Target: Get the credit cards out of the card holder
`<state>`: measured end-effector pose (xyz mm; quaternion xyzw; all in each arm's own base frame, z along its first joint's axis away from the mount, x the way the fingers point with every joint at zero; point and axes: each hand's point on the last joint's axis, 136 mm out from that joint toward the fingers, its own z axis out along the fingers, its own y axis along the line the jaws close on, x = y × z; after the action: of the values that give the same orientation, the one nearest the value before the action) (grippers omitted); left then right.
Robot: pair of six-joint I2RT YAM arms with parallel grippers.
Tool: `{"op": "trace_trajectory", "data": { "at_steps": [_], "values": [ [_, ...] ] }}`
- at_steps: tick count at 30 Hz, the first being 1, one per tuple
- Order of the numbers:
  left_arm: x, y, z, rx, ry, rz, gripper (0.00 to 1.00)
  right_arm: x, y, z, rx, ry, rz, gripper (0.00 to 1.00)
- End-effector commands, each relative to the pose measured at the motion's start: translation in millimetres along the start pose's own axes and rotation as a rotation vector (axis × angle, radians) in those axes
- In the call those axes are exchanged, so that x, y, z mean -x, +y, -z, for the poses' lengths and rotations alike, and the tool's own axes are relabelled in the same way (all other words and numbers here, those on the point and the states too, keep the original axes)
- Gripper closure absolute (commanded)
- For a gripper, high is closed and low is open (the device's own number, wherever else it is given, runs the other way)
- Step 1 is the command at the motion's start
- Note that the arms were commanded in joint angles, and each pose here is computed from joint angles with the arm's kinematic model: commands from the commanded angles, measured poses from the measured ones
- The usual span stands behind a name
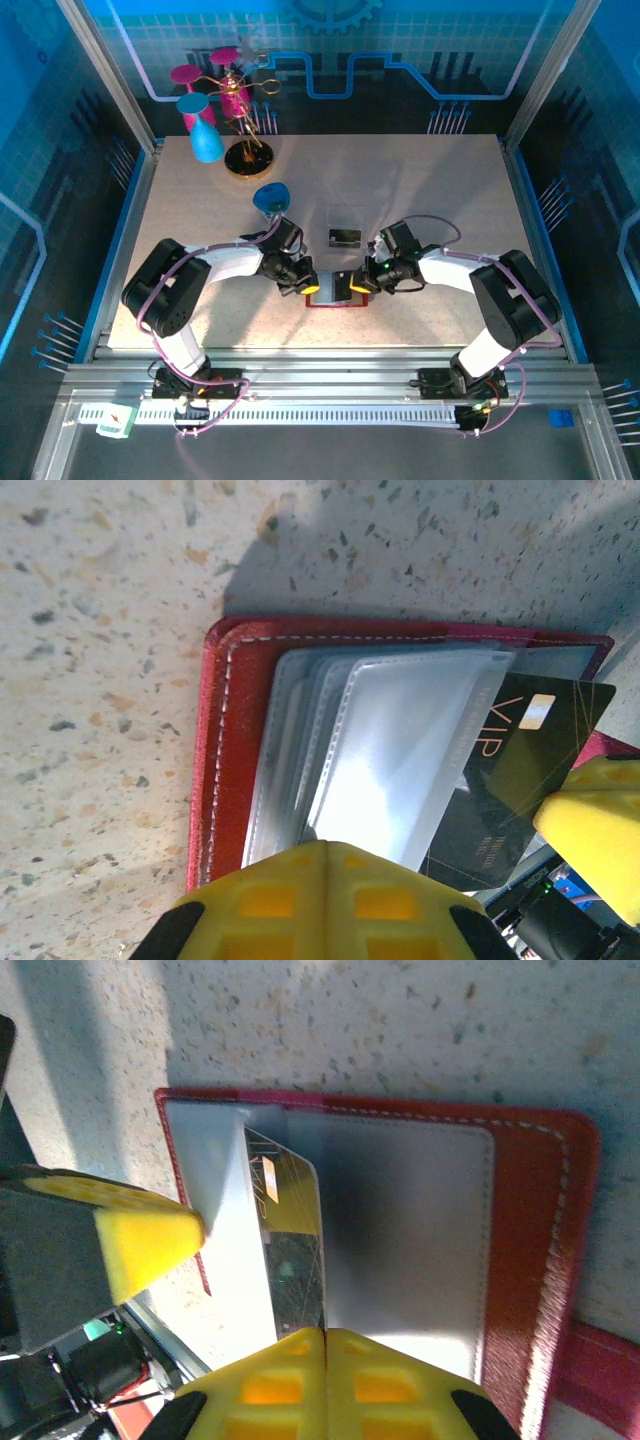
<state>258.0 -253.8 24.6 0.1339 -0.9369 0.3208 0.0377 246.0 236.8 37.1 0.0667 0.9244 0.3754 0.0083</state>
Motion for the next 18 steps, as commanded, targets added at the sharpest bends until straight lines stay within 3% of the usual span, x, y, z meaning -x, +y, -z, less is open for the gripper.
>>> {"op": "trace_trajectory", "data": {
  "at_steps": [1, 18],
  "values": [
    [-5.7, 25.2, -3.9, 0.097, 0.019, 0.037, 0.95, -4.4, -6.9, 8.5, -0.05, 0.015, 0.023, 0.95],
    [-5.3, 24.5, -4.2, 0.093, 0.018, 0.039, 0.95, -2.2, -5.2, 14.8, -0.101, 0.005, 0.053, 0.95]
  ]
}}
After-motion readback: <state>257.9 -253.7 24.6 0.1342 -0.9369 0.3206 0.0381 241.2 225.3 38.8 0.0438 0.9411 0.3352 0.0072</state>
